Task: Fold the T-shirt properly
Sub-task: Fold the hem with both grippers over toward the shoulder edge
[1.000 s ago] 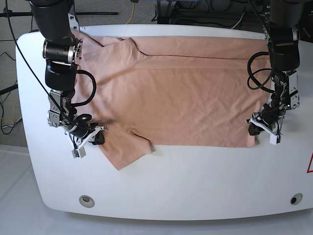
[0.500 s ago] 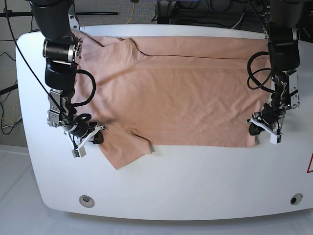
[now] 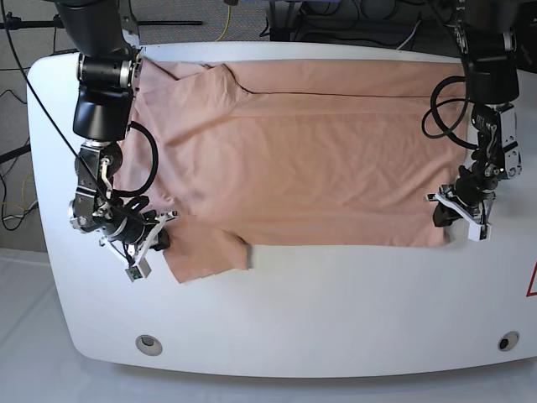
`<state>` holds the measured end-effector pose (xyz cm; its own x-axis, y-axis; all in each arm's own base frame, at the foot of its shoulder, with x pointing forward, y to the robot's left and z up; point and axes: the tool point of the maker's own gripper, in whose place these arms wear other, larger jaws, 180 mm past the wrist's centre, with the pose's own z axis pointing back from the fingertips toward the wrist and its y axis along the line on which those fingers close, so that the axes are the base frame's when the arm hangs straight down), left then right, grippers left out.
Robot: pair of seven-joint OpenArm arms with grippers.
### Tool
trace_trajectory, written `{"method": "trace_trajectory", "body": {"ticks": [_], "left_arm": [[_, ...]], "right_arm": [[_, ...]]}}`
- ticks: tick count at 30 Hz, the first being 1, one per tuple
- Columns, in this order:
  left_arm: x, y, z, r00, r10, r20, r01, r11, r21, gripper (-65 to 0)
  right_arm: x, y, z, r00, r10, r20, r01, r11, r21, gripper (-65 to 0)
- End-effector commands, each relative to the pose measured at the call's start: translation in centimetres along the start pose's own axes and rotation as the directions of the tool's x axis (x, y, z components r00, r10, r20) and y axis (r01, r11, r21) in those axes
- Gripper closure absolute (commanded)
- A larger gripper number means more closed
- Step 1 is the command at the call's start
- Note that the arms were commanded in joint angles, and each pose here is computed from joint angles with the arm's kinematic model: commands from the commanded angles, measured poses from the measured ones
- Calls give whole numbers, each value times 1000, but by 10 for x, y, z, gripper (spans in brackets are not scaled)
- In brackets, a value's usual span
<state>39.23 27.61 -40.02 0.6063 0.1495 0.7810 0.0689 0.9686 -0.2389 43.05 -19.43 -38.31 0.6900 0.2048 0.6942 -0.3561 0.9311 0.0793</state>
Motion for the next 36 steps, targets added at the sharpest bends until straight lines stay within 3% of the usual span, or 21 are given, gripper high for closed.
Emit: {"method": "trace_trajectory", "body": {"ticks": [1,20,36], "left_arm": [[20,1,11,997,-42,63,42,999,0,0],[9,-13,34,993,-100,68,101,995,-14,0],[21,-1,49,988,-120,94,118,993,24,0]], "right_arm": [[34,-1,24,995,91,45,-89,995,-42,0],[18,30,63,969,242,52,-236,967,-95,0],[-19,22,80,987,161,11,-160,983,-95,0]]}}
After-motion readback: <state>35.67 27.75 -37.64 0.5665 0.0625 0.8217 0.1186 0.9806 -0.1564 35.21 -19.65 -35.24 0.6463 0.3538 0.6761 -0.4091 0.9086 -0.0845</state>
